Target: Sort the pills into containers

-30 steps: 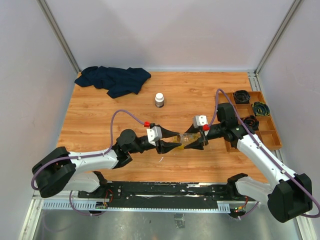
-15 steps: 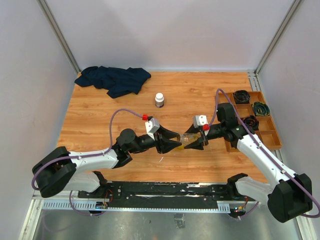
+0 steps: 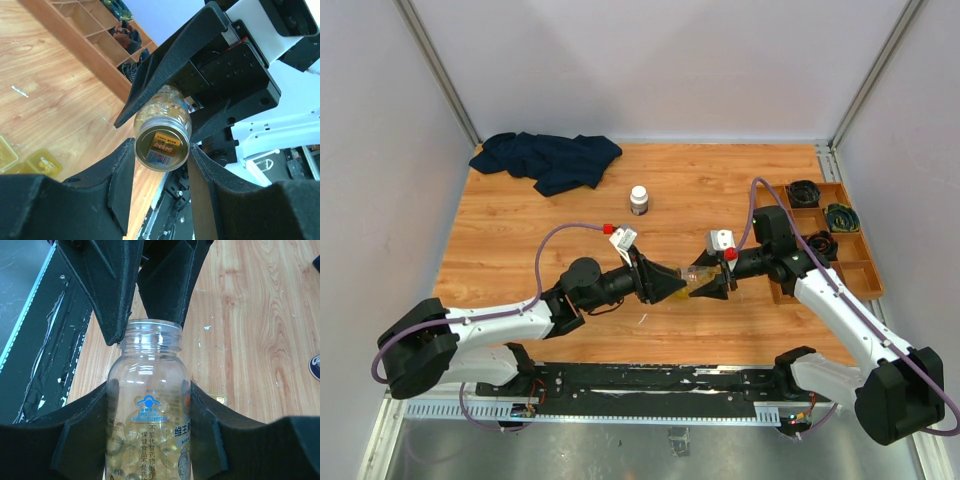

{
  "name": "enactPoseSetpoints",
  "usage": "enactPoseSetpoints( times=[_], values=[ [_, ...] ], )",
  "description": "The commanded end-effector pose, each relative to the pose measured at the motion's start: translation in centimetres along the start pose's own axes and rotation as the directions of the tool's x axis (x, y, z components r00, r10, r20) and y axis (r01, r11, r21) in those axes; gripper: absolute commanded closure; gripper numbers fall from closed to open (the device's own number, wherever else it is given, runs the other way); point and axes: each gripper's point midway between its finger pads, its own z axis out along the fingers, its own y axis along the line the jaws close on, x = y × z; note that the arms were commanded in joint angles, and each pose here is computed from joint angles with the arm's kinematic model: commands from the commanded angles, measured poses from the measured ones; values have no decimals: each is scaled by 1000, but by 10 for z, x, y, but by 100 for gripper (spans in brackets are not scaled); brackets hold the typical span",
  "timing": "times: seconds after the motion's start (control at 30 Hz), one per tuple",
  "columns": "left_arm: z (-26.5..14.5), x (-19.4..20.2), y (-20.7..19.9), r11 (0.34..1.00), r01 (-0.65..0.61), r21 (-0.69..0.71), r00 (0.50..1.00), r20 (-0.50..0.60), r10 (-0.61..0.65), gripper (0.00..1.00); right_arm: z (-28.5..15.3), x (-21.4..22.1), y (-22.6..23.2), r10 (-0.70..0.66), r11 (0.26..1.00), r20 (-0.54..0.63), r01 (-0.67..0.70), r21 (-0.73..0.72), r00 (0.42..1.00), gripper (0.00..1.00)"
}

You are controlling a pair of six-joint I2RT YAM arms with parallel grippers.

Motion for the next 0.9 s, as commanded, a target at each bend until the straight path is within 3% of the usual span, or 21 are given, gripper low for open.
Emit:
enactPoseSetpoints(
  times=[0.0, 0.2, 0.3, 0.47, 0.63, 0.73, 0.87],
  values=[
    [6, -14, -9, 998, 56, -9, 998, 40, -56, 64, 1, -14, 1, -46, 998, 46, 48, -28, 998, 99],
    [1, -17, -15, 999, 29, 17, 999, 42, -30, 22, 1, -14, 2, -46, 998, 46, 47, -28, 998, 99],
    [-5, -16, -12, 1000, 7, 11, 999, 49, -7, 9, 1, -14, 2, -46, 998, 47, 47, -28, 998, 99],
    [-14, -11, -8, 998, -55, 14, 997, 47, 54, 1, 1, -15, 2, -50, 998, 47, 51, -27, 998, 99],
    [-24, 3, -8, 968, -237, 84, 972, 19, 236, 1, 0, -15, 1, -49, 998, 47, 50, -26, 998, 100],
    [-32, 11, -11, 917, -371, 147, 928, 24, 372, 1, 0, -15, 2, -48, 998, 46, 49, -26, 998, 99],
    [-41, 11, -28, 790, -554, 262, 831, 117, 544, 1, 0, -14, 1, -46, 999, 46, 47, -26, 998, 100]
  ],
)
